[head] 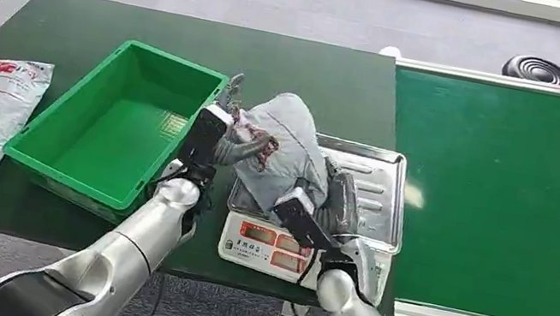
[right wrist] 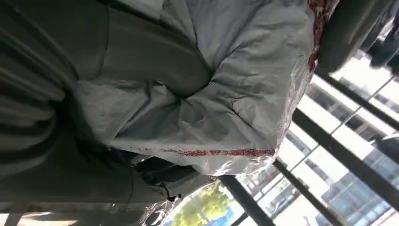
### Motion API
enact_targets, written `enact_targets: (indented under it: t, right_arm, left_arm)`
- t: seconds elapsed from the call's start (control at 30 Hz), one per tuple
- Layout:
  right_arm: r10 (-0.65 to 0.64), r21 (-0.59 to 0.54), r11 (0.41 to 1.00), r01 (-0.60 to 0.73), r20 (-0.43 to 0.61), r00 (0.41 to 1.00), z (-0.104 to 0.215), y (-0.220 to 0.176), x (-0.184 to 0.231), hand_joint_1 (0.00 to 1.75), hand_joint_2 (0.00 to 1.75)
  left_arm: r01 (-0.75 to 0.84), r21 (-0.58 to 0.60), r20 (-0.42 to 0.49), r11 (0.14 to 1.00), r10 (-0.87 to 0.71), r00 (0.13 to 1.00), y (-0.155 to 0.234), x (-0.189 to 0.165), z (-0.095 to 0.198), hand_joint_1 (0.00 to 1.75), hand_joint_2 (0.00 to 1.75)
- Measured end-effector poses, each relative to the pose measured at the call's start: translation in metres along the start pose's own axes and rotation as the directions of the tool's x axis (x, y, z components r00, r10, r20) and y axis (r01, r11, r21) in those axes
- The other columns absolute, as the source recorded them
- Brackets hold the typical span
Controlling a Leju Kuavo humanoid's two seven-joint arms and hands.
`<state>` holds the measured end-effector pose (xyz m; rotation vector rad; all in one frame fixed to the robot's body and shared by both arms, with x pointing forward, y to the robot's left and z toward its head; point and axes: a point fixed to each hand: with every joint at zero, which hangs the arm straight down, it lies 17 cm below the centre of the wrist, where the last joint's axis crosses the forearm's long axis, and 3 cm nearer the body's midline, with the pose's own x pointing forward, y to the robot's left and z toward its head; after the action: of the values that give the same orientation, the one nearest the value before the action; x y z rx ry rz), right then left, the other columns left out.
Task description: Moved the parcel from conveyor to table for the left to box.
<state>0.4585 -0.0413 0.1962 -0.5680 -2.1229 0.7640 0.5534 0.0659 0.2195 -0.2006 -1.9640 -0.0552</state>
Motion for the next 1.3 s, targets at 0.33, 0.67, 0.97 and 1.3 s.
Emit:
enact_targets:
  t: [0.33,0.67,0.97,1.3]
  right_arm:
    - [-0.04,-0.088,0.995,0.041,0.011,0.999,0.015,-0.017,0.042,0.0,1.75]
    - [-0.056,-0.133,0.989,0.058,0.019,0.998,0.013,-0.033,0.051,0.0,1.75]
    - [-0.228,-0.247,0.946,0.211,-0.045,0.973,0.005,-0.086,0.015,0.0,1.75]
    - [-0.512,-0.358,0.814,0.458,-0.069,0.856,0.0,-0.125,-0.1,0.0,1.75]
  left_arm:
    - [0.015,-0.016,0.004,1.0,-0.015,1.0,0.001,-0.001,0.001,0.0,1.75]
    - [0.017,-0.019,0.005,1.0,-0.017,1.0,0.001,-0.001,0.001,0.0,1.75]
    - [0.07,-0.088,0.007,0.994,-0.069,0.998,-0.013,-0.005,0.006,0.0,1.75]
    - [0.18,-0.469,-0.024,0.864,-0.217,0.976,-0.104,-0.037,0.054,0.0,1.75]
